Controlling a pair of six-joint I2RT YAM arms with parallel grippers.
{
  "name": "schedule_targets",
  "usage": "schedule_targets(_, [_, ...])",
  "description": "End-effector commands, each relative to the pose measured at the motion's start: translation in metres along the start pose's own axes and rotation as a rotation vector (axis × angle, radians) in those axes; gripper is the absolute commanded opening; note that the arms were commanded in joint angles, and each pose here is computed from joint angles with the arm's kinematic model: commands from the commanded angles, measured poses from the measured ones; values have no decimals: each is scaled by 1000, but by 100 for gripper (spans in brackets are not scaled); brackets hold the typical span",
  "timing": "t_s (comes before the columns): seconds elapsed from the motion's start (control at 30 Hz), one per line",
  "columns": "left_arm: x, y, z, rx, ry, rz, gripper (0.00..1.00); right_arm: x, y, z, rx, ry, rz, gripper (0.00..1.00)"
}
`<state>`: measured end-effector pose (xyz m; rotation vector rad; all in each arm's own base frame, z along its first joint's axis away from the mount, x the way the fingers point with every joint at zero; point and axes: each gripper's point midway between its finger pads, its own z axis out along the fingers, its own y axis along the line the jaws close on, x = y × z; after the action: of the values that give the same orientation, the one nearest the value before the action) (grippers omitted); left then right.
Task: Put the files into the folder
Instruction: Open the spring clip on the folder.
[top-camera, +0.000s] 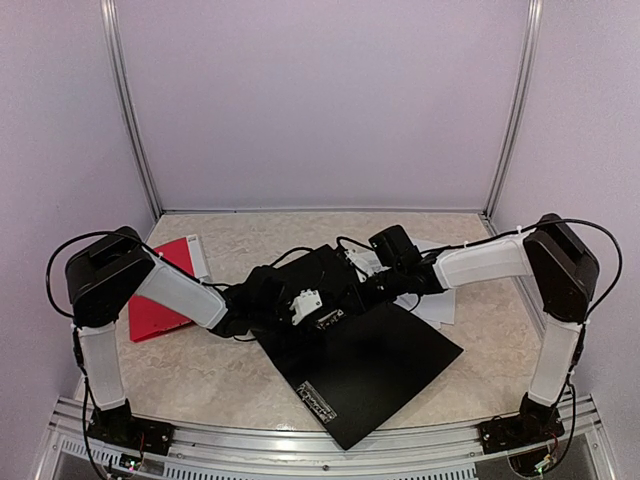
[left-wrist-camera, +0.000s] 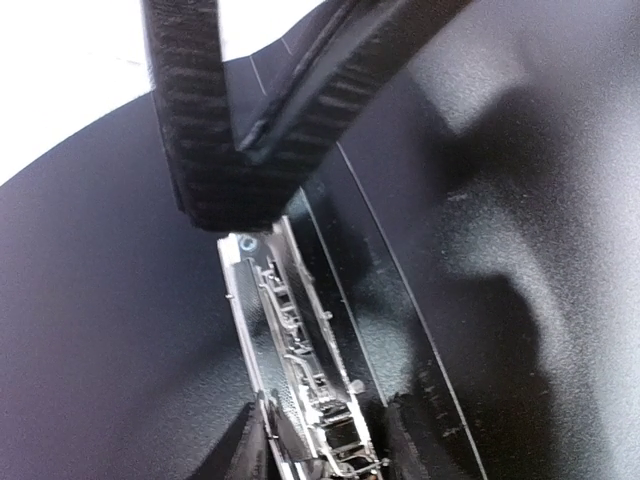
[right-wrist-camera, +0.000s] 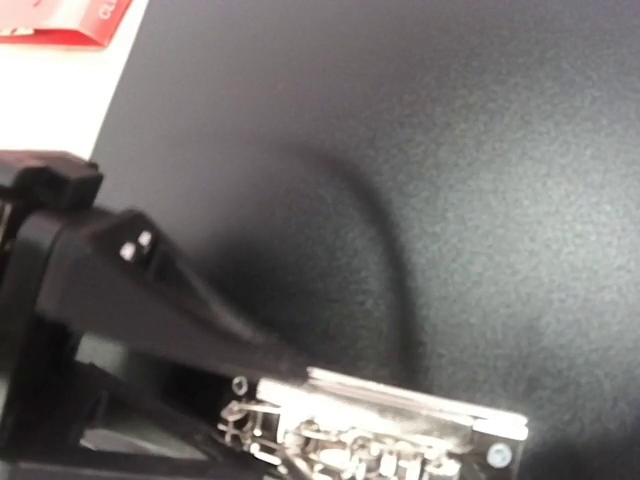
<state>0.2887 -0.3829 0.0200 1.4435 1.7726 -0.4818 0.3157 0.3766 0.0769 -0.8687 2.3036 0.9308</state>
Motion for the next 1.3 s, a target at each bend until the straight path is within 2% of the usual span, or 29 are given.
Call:
schedule_targets(0.0, [17, -12, 1, 8, 77, -33, 43, 11, 2, -7, 51, 26, 13, 0])
schedule_targets(0.3, [-9, 2, -18, -78, -6, -67, 71, 6, 22, -11, 36, 15, -1, 0])
schedule_targets(0.37, [-10, 0, -22, -76, -12, -72, 86, 3, 29, -10, 26, 10, -10, 0])
schedule_targets(0.4, [-12, 0, -25, -78, -17, -79, 97, 1, 32, -10, 22, 9, -14, 0])
schedule_targets(0.53, [-11, -3, -36, -79, -14, -110, 99, -3, 45, -8, -4, 6, -27, 0])
schedule_targets(0.7, [-12, -2, -52, -104, -11, -169, 99, -9, 61, -10, -42, -12, -37, 14])
schedule_targets(0.9, [-7, -2, -63, -129, -2, -221, 99, -21, 79, -19, -94, -52, -36, 23])
schedule_targets(1.13, [-17, -2, -77, -133, -28, -234, 99, -38, 82, -45, -47, -112, -33, 51])
schedule_targets(1.2, [-17, 0, -77, -141, -18, -241, 99, -36, 75, -47, -5, -110, -25, 53])
schedule_targets(1.27, [-17, 1, -77, -144, -12, -243, 99, -30, 60, -49, 56, -97, -2, 50])
